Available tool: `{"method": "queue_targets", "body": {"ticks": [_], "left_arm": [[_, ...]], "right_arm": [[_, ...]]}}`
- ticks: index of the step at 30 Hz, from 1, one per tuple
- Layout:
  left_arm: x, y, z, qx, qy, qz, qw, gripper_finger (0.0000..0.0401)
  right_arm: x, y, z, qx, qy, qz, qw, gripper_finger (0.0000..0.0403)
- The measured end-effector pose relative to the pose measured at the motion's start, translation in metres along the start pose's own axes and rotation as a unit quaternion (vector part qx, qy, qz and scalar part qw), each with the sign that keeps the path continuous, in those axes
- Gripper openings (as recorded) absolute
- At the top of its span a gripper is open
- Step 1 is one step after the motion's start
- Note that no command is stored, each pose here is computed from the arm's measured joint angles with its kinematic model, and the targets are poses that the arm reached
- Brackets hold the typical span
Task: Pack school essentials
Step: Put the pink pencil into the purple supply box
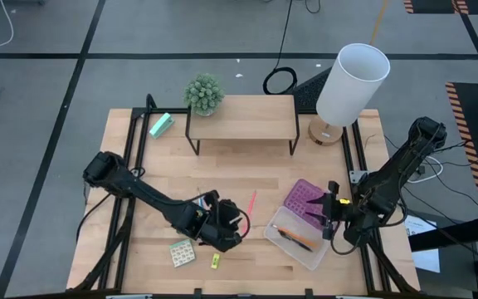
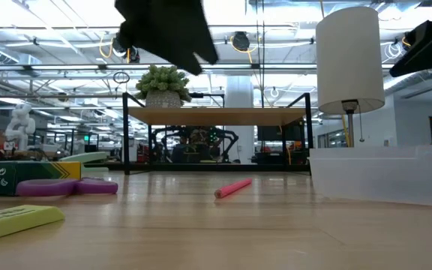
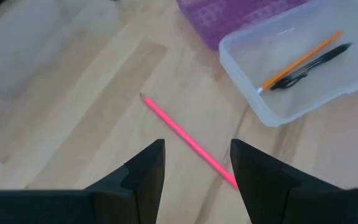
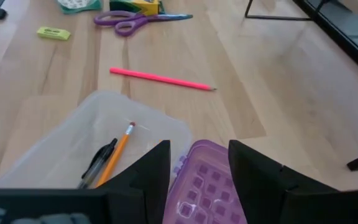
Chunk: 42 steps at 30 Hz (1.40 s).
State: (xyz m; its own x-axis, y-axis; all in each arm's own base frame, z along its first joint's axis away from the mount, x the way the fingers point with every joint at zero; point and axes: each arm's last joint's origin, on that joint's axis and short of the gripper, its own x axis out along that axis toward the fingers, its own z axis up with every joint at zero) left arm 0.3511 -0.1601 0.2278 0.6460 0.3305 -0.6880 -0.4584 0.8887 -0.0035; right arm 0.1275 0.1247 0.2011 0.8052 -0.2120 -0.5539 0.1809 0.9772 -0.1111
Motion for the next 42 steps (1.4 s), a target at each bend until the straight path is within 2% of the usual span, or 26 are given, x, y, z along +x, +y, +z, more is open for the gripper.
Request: {"method": "queue_targets", "body": {"ticks": [9, 19, 27, 35, 42], "left_arm": [[0.04, -0.018, -0.023, 0.009, 0.004, 0.006, 1.0, 0.0186], [0.07, -0.031, -0.046, 0.08, -0.019, 0.035, 0.996, 0.0191], [0.079, -0.03, -0.05, 0.026, -0.019, 0.044, 0.999, 0.0227], [0.083, -0.03, -0.051, -0.031, -0.018, 0.041, 0.998, 0.0241], [0.096, -0.031, -0.063, -0.034, -0.012, 0.051, 0.998, 0.0241]], "right_arm": [[0.001, -0.001, 0.001, -0.004, -0.003, -0.004, 1.0, 0.0157], [0.001, -0.001, 0.002, -0.018, -0.011, -0.01, 1.0, 0.0157], [0.001, 0.0, 0.002, -0.018, -0.011, -0.009, 1.0, 0.0157], [0.001, 0.0, 0.002, -0.018, -0.011, -0.009, 1.0, 0.0157], [0.001, 0.0, 0.002, -0.016, -0.012, -0.008, 1.0, 0.0157]]}}
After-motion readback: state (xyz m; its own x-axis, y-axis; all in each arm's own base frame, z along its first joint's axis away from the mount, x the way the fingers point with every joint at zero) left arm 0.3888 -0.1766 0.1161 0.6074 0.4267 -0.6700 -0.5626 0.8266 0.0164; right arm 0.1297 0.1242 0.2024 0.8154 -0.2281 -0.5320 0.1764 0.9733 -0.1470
